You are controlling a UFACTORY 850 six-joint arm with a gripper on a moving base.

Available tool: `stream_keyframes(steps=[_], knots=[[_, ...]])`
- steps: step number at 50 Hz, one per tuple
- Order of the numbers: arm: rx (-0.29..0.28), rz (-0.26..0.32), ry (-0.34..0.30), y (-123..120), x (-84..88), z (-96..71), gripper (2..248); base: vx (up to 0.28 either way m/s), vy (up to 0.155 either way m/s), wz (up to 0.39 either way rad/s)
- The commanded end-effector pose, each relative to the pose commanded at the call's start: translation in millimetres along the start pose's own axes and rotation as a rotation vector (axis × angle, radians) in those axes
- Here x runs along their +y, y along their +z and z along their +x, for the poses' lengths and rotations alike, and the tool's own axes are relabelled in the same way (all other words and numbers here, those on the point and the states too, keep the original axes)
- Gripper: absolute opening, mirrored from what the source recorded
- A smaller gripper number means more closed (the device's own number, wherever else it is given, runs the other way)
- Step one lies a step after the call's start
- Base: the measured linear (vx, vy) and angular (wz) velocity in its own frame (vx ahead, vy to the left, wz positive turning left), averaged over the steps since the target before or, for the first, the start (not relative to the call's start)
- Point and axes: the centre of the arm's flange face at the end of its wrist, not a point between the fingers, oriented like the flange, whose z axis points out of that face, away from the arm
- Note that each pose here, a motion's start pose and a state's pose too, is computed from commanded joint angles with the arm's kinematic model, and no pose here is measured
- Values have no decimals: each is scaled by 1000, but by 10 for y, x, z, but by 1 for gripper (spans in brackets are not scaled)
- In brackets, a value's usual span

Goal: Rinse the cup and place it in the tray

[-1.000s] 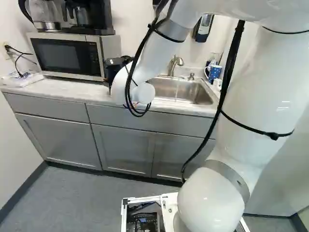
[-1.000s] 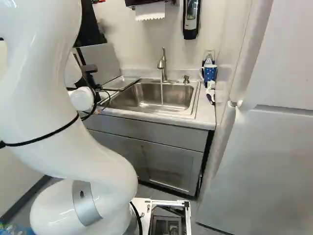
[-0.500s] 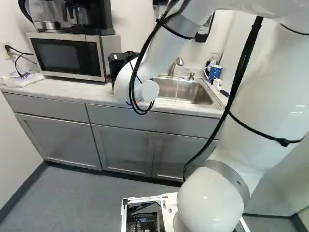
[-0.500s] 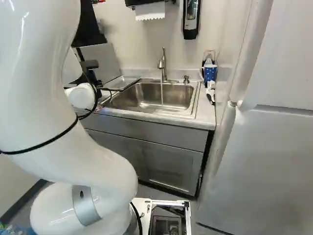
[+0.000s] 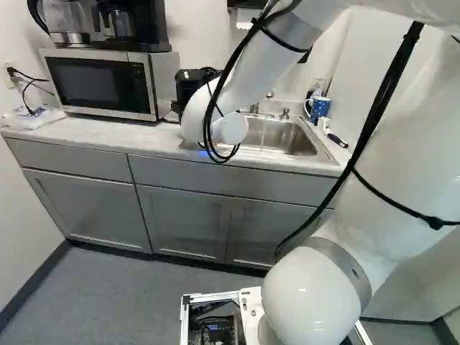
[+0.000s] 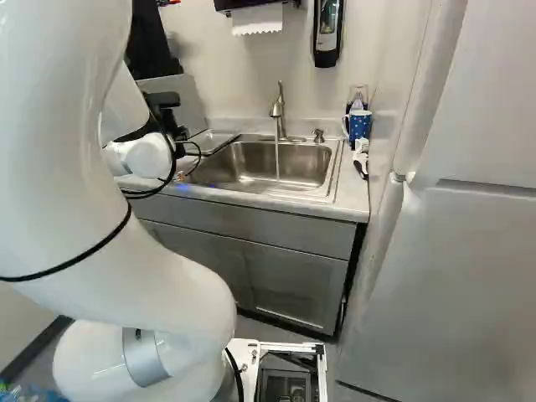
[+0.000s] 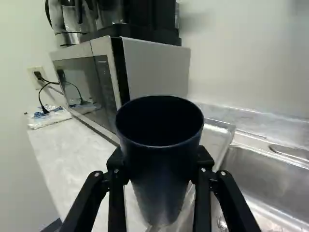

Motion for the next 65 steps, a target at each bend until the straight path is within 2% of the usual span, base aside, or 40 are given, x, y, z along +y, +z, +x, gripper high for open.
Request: stream_keyframes(steps=[39,65], knots=[[13,-131,10,72,610,357,124,0,0,0],[-23,-218,19,117,1032,334,124,0,0,0]])
